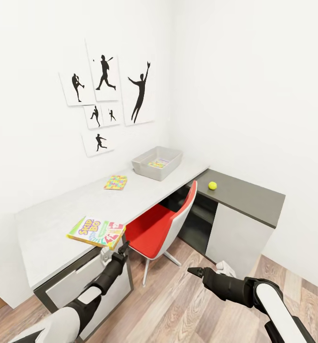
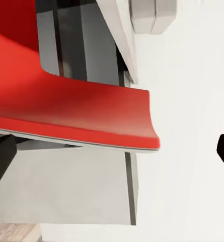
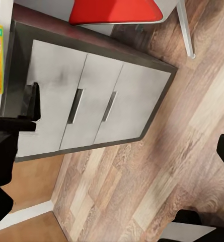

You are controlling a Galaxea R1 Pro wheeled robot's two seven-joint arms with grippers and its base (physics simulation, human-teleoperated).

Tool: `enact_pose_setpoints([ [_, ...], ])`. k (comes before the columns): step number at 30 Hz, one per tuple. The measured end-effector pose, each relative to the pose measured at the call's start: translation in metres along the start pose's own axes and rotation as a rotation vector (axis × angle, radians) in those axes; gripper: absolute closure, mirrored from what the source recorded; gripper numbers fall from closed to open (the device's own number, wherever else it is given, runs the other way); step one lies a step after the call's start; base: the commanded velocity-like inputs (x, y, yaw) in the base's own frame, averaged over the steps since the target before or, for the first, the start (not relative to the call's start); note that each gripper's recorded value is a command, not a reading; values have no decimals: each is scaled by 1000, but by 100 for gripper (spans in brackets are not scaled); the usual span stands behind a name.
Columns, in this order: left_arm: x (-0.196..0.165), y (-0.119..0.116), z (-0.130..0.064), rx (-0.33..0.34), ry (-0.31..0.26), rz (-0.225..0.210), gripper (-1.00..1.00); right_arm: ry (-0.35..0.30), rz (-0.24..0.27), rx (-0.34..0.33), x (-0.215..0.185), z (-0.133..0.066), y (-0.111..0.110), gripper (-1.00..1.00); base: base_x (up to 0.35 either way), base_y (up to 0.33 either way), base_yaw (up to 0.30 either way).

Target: Put all the toys in the child's room - the three board games (two on the bed and one on the table), the two jigsaw puzzles on the table, and the tennis ball on the table - inside the toy box on the table in the child's room.

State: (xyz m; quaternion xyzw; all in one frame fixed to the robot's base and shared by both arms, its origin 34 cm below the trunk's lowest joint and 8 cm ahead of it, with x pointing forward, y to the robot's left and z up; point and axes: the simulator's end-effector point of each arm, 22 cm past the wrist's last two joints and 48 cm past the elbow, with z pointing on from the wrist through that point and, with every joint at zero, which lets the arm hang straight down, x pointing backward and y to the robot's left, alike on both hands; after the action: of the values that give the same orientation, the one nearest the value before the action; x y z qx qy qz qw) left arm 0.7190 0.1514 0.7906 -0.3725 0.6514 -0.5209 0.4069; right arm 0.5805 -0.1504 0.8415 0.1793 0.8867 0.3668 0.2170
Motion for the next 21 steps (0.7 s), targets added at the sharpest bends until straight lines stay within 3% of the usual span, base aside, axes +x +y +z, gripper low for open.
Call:
enact_pose_setpoints([
  [6, -16, -4, 2, 12, -76, -73, -100, 31, 32, 27, 9, 7, -17, -100, 0, 0, 0],
  [11, -9, -7, 2, 21, -28, -133, -100, 44, 44, 38, 13, 10, -23, -100, 0, 0, 0],
  [19, -29, -27, 4, 71, 20, -170, -100, 67, 64, 60, 22, 15, -35, -100, 0, 0, 0],
  [21, -33, -27, 3, 77, 10, -189, -100, 68, 66, 62, 22, 15, -36, -100, 0, 0, 0],
])
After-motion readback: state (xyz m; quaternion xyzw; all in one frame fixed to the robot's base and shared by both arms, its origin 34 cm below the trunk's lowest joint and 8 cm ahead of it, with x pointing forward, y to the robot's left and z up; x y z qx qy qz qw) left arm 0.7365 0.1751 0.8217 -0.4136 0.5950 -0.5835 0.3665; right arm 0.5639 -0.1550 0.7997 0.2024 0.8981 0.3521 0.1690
